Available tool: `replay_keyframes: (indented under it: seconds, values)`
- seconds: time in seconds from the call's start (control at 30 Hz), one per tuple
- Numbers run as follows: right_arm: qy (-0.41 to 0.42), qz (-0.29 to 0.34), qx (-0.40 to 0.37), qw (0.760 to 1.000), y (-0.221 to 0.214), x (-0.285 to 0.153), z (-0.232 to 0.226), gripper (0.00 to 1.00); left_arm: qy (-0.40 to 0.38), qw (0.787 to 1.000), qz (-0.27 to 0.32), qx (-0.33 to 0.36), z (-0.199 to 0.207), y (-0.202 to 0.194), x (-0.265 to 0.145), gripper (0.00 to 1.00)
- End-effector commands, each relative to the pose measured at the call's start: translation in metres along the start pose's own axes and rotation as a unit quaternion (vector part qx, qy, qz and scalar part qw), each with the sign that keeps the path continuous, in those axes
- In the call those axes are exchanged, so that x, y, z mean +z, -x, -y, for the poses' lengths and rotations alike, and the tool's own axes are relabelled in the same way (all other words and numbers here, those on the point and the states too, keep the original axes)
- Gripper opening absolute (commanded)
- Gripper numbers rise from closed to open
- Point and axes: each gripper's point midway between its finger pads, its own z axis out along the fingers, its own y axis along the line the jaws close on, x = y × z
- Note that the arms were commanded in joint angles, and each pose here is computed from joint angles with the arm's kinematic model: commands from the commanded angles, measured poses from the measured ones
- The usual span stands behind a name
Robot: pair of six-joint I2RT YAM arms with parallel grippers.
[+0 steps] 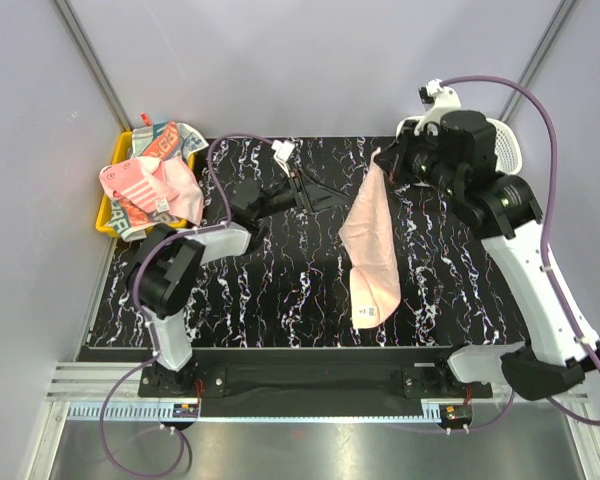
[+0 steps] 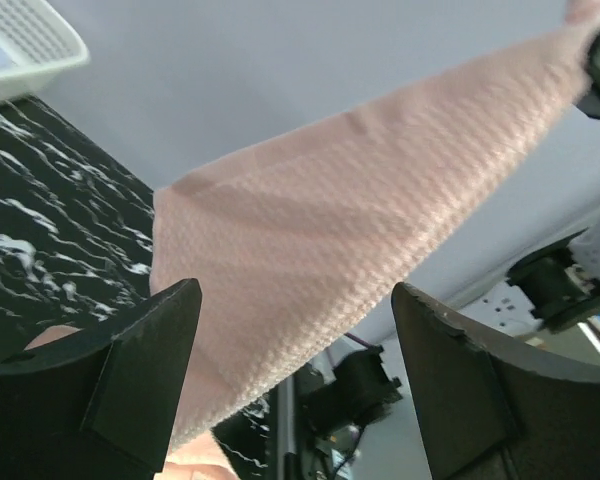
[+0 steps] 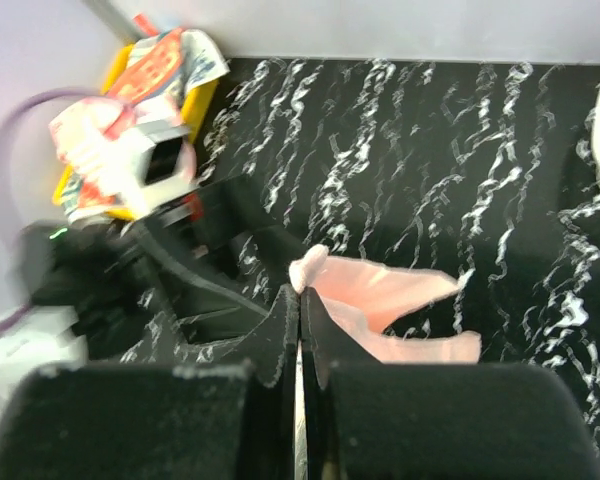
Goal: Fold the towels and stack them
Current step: Flatten out the crumpled towel
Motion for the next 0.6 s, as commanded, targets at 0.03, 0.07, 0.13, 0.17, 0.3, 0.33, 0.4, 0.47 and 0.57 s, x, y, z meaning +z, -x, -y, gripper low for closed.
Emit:
replay_keyframes:
  seconds: [0.03, 0.07, 0.13, 0.17, 0.3, 0.33, 0.4, 0.47, 0.57]
  values:
    - [-0.064, 0.027, -0.02, 0.997, 0.026, 0.042, 0.024, 0.0, 0.19, 0.969, 0.094, 0.13, -0.021, 0.058, -0.025, 0.81]
    - [-0.066, 0.016, -0.017, 0.998, 0.031, 0.07, 0.029, 0.0, 0.228, 0.958, 0.104, 0.141, -0.026, 0.069, -0.031, 0.8]
    - [-0.081, 0.004, 0.013, 0.997, 0.04, 0.116, 0.05, 0.0, 0.36, 0.915, 0.129, 0.128, -0.052, 0.082, -0.062, 0.78]
    - [-0.086, 0.006, 0.027, 0.996, 0.045, 0.13, 0.058, 0.0, 0.393, 0.901, 0.136, 0.122, -0.055, 0.087, -0.071, 0.77]
    - [-0.128, -0.008, 0.13, 0.983, 0.039, 0.207, 0.116, 0.0, 0.526, 0.839, 0.11, 0.09, -0.083, 0.064, -0.112, 0.72]
    - [-0.132, 0.019, 0.134, 0.982, 0.06, 0.208, 0.12, 0.14, 0.543, 0.829, 0.1, 0.087, -0.088, 0.056, -0.116, 0.72]
    - [-0.194, -0.041, 0.135, 0.971, 0.006, 0.245, 0.16, 0.32, 0.567, 0.816, 0.065, 0.094, -0.098, 0.03, -0.116, 0.74]
    - [-0.224, -0.082, 0.125, 0.963, -0.026, 0.253, 0.179, 0.59, 0.573, 0.813, 0.041, 0.094, -0.106, 0.012, -0.111, 0.77]
    - [-0.271, -0.108, 0.098, 0.951, -0.057, 0.231, 0.202, 0.75, 0.583, 0.807, -0.023, 0.094, -0.119, -0.03, -0.096, 0.79]
